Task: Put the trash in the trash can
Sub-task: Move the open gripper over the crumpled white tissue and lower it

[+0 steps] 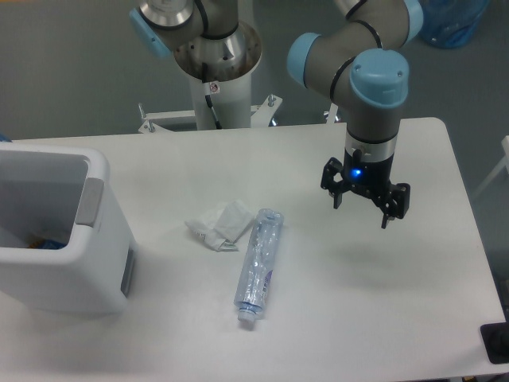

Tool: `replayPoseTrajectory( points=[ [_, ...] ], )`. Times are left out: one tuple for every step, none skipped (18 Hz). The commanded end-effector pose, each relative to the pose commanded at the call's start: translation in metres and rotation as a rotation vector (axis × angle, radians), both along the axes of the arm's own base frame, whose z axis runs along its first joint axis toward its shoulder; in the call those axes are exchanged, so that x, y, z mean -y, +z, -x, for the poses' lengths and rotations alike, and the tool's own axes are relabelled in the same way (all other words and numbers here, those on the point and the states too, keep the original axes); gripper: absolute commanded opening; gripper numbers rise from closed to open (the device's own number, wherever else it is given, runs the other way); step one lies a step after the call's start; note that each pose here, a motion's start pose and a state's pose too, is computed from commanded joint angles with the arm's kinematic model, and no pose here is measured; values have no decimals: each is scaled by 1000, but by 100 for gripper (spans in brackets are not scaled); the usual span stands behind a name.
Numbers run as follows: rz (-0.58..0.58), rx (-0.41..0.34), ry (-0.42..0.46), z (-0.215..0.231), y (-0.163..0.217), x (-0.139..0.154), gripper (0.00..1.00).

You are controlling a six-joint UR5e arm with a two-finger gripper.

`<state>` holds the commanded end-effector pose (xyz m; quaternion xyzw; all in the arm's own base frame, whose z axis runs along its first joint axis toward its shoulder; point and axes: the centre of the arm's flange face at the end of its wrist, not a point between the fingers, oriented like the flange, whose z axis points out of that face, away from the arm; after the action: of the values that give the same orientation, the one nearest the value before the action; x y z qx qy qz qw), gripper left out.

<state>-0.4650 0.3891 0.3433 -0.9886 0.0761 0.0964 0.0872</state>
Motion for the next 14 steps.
replayPoseTrajectory(
  points=[
    [1, -1, -4, -2, 0, -2, 100],
    [2, 2, -6, -4, -1, -1, 100],
    [0, 3, -7, -5, -1, -1, 100],
    [2, 7, -7, -7, -3, 0, 100],
    [0, 10, -9, -10, -3, 0, 100],
    [2, 13, -16, -15, -5, -3, 100],
    [4, 18, -26, -20, -7, -6, 100],
    [8, 32, -29, -24, -14, -6, 100],
    [9, 44, -33, -30, -19, -6, 100],
    [0, 50, -40, -39, -20, -7, 100],
    [-10, 59, -39, -50, -21, -7, 100],
    [-16, 64, -33, -57, -23, -5, 100],
    [-18, 69, -41, -67, -24, -8, 100],
    [-11, 80, -57, -77, -29, -12, 100]
  ],
)
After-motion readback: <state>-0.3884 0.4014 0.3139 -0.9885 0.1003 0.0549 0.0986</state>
